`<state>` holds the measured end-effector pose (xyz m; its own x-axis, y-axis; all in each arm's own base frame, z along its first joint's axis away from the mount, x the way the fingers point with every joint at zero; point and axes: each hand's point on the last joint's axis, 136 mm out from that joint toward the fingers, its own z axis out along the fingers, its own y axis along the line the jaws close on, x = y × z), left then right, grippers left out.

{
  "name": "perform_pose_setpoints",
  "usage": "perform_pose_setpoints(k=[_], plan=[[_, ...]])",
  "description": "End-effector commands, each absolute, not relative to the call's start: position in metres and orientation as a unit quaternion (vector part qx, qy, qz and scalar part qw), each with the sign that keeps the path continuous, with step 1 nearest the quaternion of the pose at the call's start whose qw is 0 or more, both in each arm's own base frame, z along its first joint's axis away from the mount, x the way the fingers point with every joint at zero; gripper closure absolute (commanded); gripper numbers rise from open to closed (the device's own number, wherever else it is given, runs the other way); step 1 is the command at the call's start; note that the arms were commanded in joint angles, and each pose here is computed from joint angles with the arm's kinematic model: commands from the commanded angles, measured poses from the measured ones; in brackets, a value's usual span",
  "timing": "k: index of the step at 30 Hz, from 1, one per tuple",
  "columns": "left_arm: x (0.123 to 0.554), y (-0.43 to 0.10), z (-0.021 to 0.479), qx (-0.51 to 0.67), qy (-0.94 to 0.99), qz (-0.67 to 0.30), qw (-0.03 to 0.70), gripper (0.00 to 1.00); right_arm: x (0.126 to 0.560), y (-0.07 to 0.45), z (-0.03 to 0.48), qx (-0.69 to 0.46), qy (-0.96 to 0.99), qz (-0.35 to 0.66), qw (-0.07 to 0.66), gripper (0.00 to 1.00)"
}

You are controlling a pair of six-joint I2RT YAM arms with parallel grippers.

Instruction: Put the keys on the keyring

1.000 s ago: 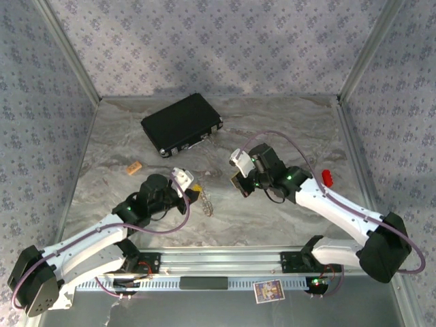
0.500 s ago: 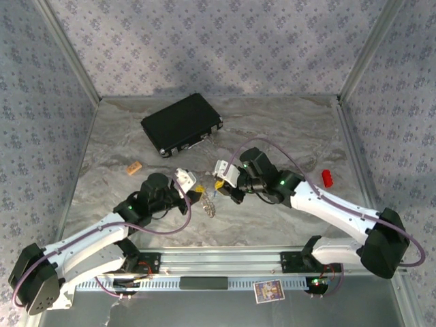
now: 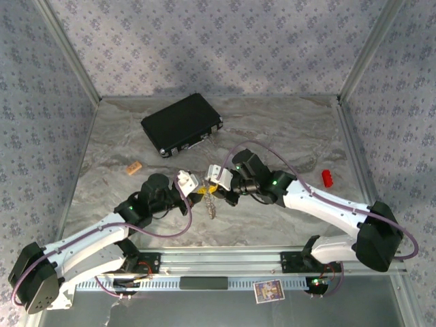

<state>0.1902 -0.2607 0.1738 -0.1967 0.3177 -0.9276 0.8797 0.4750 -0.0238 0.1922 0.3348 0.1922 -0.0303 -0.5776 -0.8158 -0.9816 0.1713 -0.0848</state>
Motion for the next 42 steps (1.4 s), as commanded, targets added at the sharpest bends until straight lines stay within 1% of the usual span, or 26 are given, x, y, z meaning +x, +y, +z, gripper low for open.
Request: perform_pose_setpoints(k=[1,14,20,28,38,39,42], plan=[[0.187,-0.267,0.192,0.427,0.688,-0.31,0.499,1.0,0.196,0.343,0.206,-0.584,0.654,0.268,0.4,1.0],[0.187,-0.267,0.194,0.423,0.687,-0.313,0.502,1.0,0.213,0.34,0.204,-0.553,0.681,0.239,0.416,1.0],[0.186,-0.266,0.195,0.416,0.686,-0.317,0.505,1.0,0.225,0.334,0.201,-0.518,0.712,0.223,0.418,1.0],[0.191,-0.263,0.191,0.408,0.695,-0.305,0.507,1.0,0.224,0.333,0.197,-0.495,0.738,0.235,0.393,1.0],[0.193,-0.262,0.195,0.407,0.689,-0.301,0.519,1.0,0.218,0.333,0.186,-0.502,0.74,0.25,0.372,1.0],[0.193,-0.262,0.196,0.407,0.688,-0.302,0.52,1.0,0.216,0.333,0.186,-0.504,0.737,0.253,0.371,0.99],[0.193,-0.263,0.196,0.407,0.687,-0.302,0.521,1.0,0.214,0.333,0.187,-0.512,0.731,0.258,0.37,0.83]])
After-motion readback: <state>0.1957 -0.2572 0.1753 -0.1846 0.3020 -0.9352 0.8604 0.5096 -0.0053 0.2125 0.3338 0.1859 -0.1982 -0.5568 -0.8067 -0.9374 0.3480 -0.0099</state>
